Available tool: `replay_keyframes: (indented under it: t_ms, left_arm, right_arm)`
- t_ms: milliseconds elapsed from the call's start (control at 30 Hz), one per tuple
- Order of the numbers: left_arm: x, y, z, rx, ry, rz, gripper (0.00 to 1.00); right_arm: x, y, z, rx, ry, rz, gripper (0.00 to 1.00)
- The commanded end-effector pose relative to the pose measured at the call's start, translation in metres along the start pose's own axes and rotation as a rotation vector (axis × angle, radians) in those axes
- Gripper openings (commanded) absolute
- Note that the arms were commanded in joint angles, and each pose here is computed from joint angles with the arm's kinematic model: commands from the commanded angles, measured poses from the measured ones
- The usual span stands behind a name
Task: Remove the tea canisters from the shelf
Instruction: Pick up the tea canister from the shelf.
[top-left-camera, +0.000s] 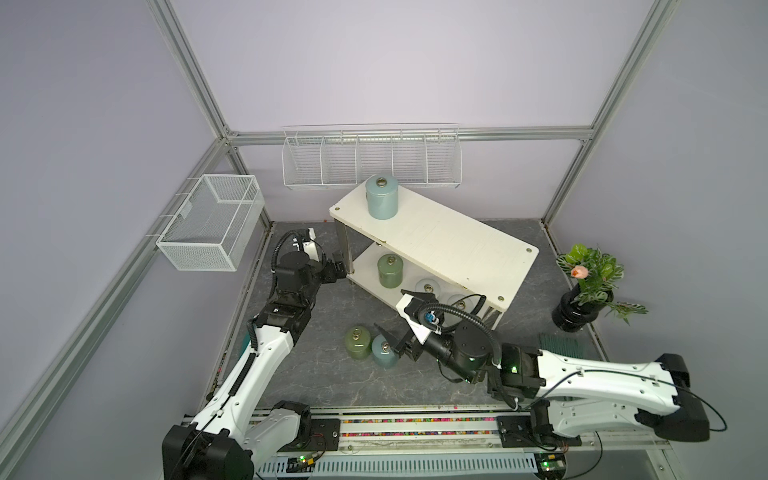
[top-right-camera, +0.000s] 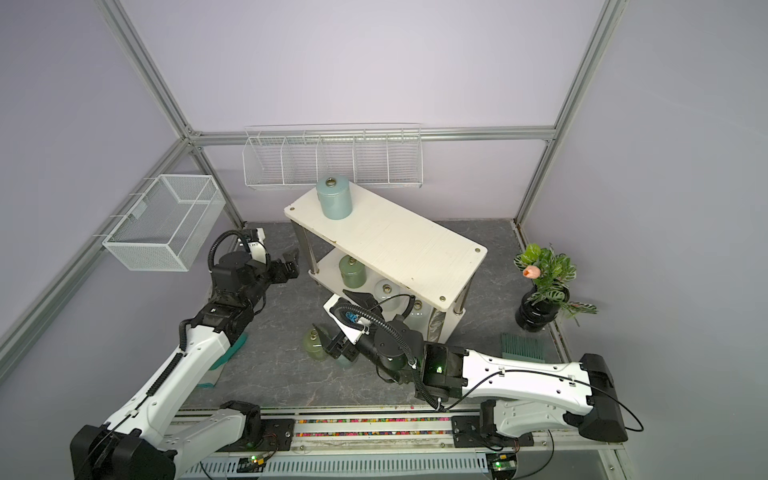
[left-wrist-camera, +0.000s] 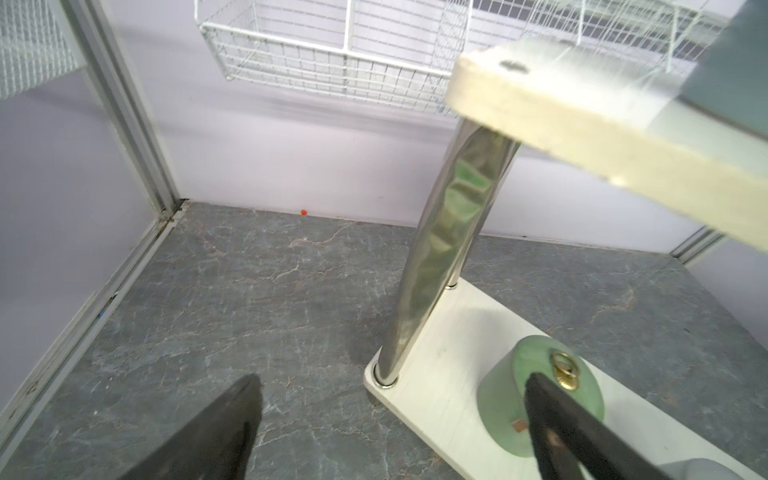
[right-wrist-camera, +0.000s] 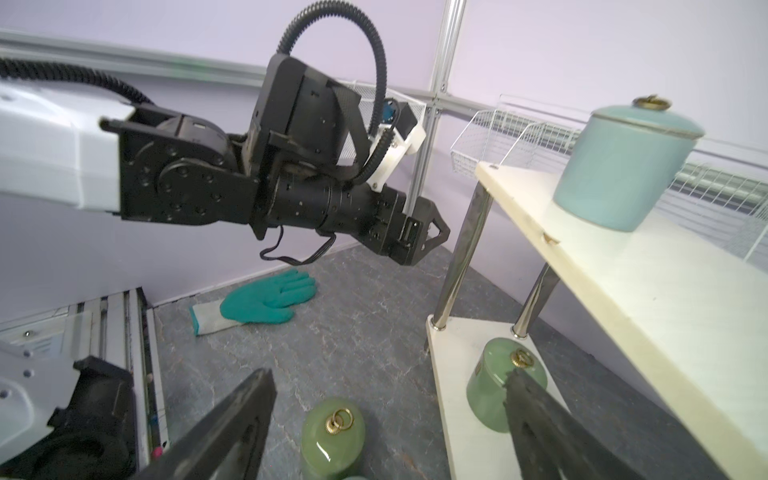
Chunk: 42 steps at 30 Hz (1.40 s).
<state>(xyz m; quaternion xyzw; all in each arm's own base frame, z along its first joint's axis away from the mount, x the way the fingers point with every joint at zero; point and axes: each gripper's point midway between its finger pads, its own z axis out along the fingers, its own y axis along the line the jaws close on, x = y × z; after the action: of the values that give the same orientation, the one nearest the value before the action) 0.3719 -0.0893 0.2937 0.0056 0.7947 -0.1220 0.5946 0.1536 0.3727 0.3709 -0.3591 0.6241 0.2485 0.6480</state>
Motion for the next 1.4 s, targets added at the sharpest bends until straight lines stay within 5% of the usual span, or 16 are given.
replay_keyframes:
  t_ms: [0,467,1367]
  left_arm:
    - [-0.037,-0.020,-0.021,0.087,-0.066,0.039,1.00]
    - [-0.082,-0.092,-0.036,0.453,-0.108,0.215,1.00]
    - [-0.111,-0.149,0.045,0.726,-0.131,0.278,1.00]
  right_arm:
    - [-0.026,-0.015,-0.007,0.057,-0.031,-0.045,0.89]
    - [-0.074,-0.124,-0.041,0.380,-0.075,0.088,0.89]
    - [-0.020,-0.183,-0.004,0.504,0.060,0.153,0.89]
